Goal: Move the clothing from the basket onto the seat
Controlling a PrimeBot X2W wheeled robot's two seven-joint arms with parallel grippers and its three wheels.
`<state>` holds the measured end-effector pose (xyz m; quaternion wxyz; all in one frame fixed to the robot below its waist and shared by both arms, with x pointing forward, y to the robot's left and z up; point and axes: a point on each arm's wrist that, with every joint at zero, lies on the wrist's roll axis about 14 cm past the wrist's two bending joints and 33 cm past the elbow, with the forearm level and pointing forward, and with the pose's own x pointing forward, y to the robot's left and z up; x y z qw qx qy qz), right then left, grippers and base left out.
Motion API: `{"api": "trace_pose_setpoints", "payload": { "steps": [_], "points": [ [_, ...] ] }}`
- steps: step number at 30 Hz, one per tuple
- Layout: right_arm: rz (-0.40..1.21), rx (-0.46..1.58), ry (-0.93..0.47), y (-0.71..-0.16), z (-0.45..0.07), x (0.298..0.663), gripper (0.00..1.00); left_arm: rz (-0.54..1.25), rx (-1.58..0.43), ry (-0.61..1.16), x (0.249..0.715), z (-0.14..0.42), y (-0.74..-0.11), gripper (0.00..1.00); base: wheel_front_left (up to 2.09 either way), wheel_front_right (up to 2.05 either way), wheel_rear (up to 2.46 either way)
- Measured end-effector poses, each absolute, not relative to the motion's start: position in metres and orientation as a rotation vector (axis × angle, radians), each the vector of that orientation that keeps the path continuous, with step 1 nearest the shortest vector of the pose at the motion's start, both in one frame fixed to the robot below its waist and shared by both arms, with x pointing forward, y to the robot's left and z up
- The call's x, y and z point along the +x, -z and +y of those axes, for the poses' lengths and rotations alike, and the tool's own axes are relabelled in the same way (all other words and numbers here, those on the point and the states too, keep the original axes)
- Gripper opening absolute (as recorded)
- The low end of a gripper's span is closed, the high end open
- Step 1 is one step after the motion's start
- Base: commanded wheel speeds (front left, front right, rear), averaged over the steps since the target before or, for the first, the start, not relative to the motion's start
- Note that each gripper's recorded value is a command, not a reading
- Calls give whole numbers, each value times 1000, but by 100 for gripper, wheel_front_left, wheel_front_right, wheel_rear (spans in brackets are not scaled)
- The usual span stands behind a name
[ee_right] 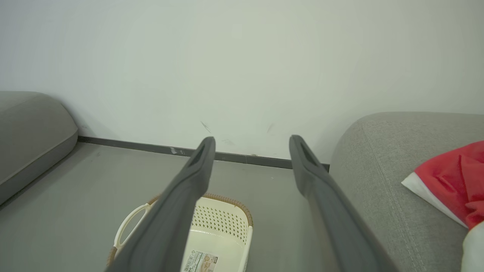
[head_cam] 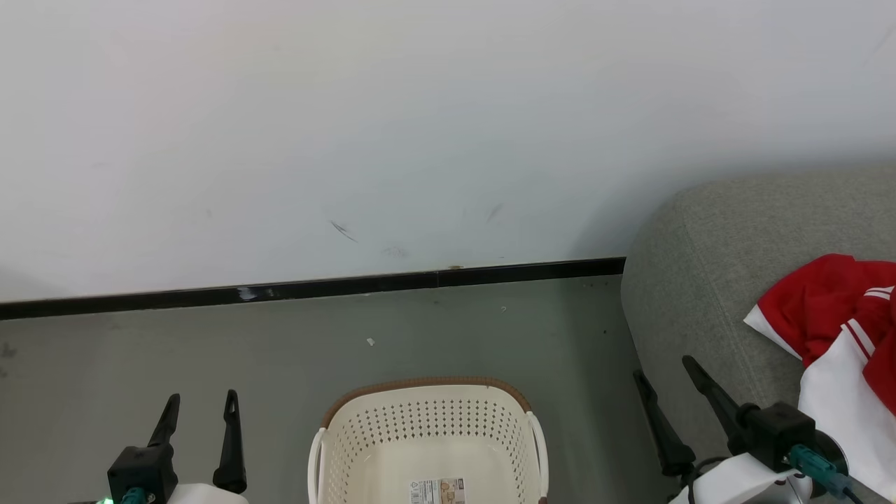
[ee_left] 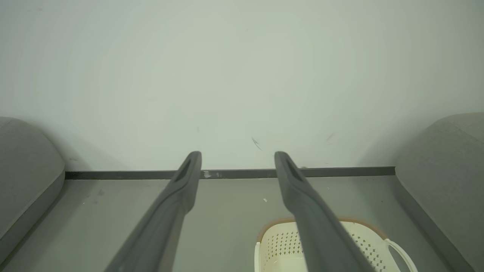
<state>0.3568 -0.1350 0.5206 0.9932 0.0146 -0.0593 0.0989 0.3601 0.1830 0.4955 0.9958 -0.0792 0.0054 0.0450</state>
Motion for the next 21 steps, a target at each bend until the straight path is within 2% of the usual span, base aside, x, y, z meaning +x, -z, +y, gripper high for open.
{"api": "trace_pose_setpoints", "payload": {
  "steps": [12, 13, 21],
  "points": [
    [-121, 33, -194, -521, -136, 352, 100, 17, -156, -82, 361, 183, -493, 100, 0, 0, 0],
    [-115, 34, -194, -519, -136, 352, 0, 23, -157, -84, 360, 182, -492, 0, 0, 0, 0],
    [-8, 56, -192, -486, -133, 338, 0, 117, -197, -83, 346, 166, -462, 0, 0, 0, 0]
  ]
}}
